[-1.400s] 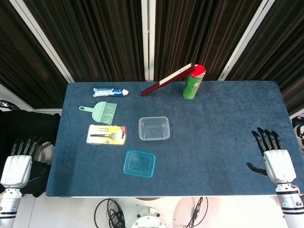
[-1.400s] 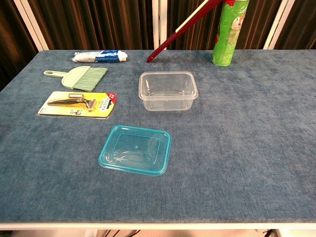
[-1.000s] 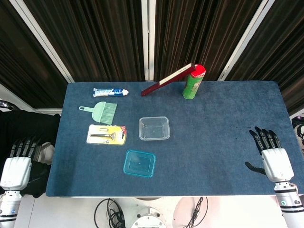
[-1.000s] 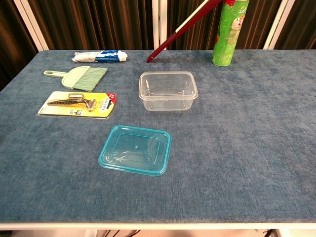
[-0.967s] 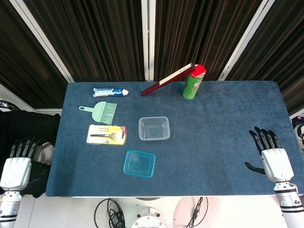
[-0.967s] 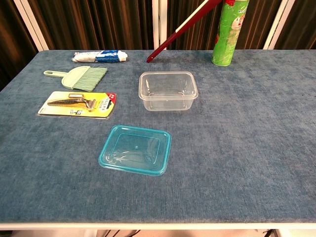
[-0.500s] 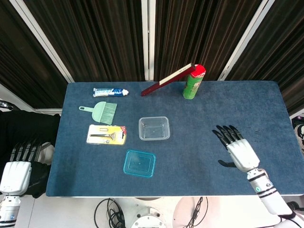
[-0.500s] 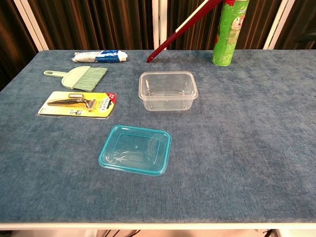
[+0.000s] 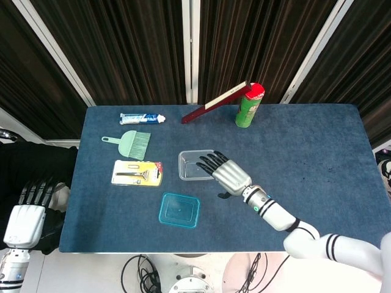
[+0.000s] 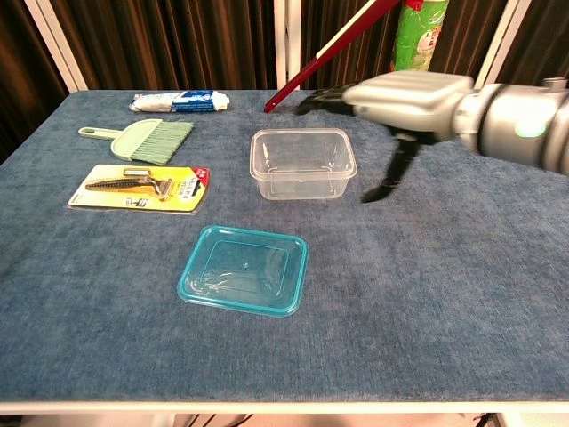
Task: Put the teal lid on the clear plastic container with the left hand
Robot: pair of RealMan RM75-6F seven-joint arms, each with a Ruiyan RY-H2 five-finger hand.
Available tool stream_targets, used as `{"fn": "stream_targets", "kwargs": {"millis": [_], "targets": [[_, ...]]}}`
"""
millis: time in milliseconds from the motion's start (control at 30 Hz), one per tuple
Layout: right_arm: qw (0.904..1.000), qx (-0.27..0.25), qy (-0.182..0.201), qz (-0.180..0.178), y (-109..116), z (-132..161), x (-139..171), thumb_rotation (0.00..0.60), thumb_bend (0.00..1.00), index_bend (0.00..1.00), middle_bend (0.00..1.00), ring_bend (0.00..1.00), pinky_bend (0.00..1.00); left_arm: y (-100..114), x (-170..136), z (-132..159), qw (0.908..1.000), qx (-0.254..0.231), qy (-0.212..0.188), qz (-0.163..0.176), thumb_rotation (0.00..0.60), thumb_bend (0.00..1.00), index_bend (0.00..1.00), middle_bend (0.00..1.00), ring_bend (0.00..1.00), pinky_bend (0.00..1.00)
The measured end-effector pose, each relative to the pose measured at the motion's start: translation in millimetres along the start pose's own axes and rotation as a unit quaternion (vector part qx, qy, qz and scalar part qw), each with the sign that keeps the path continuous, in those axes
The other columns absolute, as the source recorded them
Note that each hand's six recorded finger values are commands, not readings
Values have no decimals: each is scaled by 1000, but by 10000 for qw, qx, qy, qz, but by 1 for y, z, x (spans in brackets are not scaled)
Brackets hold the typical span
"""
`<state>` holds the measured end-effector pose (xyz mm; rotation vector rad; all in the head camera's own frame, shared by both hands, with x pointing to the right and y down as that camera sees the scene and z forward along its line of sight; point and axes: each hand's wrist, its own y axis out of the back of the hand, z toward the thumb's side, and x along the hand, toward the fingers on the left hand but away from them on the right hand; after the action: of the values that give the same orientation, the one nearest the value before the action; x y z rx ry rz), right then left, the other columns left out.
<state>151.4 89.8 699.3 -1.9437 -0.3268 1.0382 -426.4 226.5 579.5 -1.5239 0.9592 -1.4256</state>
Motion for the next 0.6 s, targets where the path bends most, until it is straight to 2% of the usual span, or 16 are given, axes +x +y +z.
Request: {"fn": "stream_targets", "kwargs": {"millis": [133, 300, 600], "targets": [[9999, 92, 3, 100, -7, 14, -41, 600, 26, 0, 0, 0, 0, 1, 1, 1, 10000, 1, -40, -8, 600, 14, 44, 0, 0, 0], [9997, 97, -129, 201, -19, 23, -76, 600, 26, 0, 0, 0, 0, 0, 2, -1, 10000, -35, -38, -15, 600, 15, 45, 0, 0, 0], [9990, -48, -448, -23, -17, 45, -135, 600, 26, 0, 0, 0, 0, -5, 1, -6, 9999, -147, 8, -62, 600, 14, 48, 0, 0, 0]]}}
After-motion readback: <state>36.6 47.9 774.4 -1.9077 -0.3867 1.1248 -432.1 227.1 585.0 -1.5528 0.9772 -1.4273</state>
